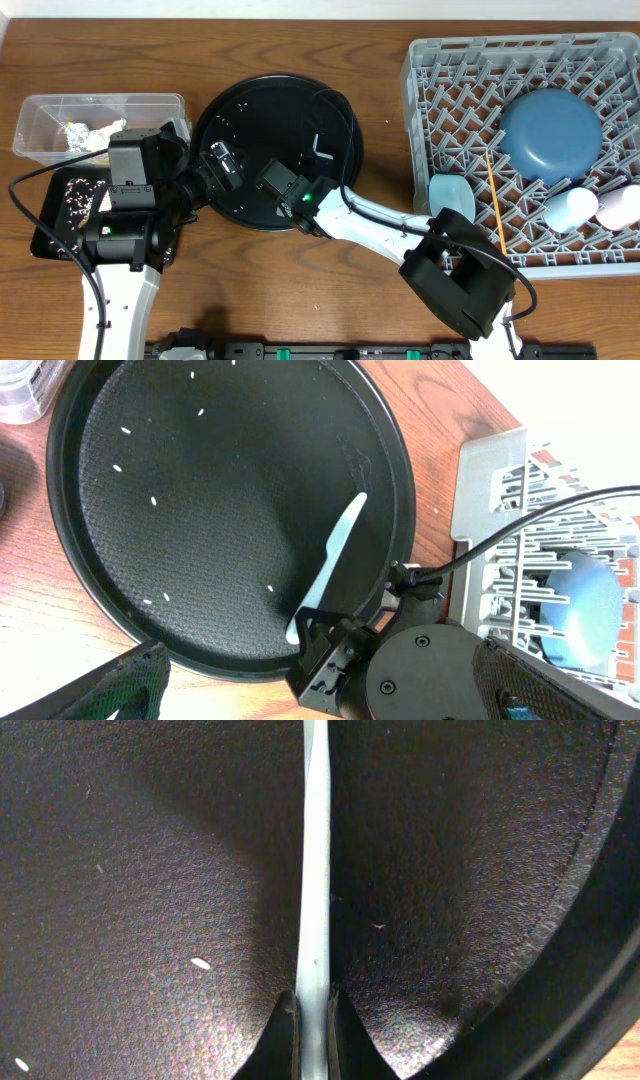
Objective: Sort waste into correct bins and load items into the dishwasher rack
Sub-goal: 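Close the right gripper on the white knife and adjust grip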
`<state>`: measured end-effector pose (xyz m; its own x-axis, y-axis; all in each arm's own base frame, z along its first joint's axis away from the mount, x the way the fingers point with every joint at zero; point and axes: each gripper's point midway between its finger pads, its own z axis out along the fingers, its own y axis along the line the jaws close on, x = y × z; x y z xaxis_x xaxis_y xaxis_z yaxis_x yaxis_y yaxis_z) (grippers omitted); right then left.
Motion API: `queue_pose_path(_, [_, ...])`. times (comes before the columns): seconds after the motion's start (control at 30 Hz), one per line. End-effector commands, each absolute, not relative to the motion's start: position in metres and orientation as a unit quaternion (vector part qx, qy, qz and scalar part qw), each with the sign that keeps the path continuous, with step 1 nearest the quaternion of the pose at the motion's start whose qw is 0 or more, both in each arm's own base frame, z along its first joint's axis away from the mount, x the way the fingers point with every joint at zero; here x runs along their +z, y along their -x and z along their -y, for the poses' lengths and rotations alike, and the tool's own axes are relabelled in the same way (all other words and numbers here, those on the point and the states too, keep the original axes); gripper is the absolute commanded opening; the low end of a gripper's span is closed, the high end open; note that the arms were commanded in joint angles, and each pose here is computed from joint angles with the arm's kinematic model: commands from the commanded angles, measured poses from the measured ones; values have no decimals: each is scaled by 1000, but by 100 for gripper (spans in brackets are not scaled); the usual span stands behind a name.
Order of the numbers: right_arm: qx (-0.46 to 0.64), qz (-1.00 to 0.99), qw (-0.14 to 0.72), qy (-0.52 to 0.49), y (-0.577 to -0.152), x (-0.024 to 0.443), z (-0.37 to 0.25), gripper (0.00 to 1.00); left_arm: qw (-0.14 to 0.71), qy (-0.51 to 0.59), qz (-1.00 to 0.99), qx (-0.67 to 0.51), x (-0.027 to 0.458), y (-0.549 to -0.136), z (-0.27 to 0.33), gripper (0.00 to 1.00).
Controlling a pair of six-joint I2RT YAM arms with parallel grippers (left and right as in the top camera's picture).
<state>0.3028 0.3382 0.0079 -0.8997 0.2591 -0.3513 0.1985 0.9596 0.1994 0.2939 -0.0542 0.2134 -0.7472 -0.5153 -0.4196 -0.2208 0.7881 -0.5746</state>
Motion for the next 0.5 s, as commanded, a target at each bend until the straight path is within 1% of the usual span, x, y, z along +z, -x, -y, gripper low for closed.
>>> queue_pose_path(0.0, [26, -989, 118, -82, -266, -47, -322, 1, 300, 201, -899, -248, 219, -296, 51, 98])
queue_pose_path(0.33, [26, -990, 119, -73, -267, -46, -322, 1, 300, 201, -899, -248, 219, -296, 51, 98])
queue_pose_path(0.47, [29, -990, 129, -45, -271, -40, -324, 1, 300, 201, -899, -248, 219, -296, 51, 98])
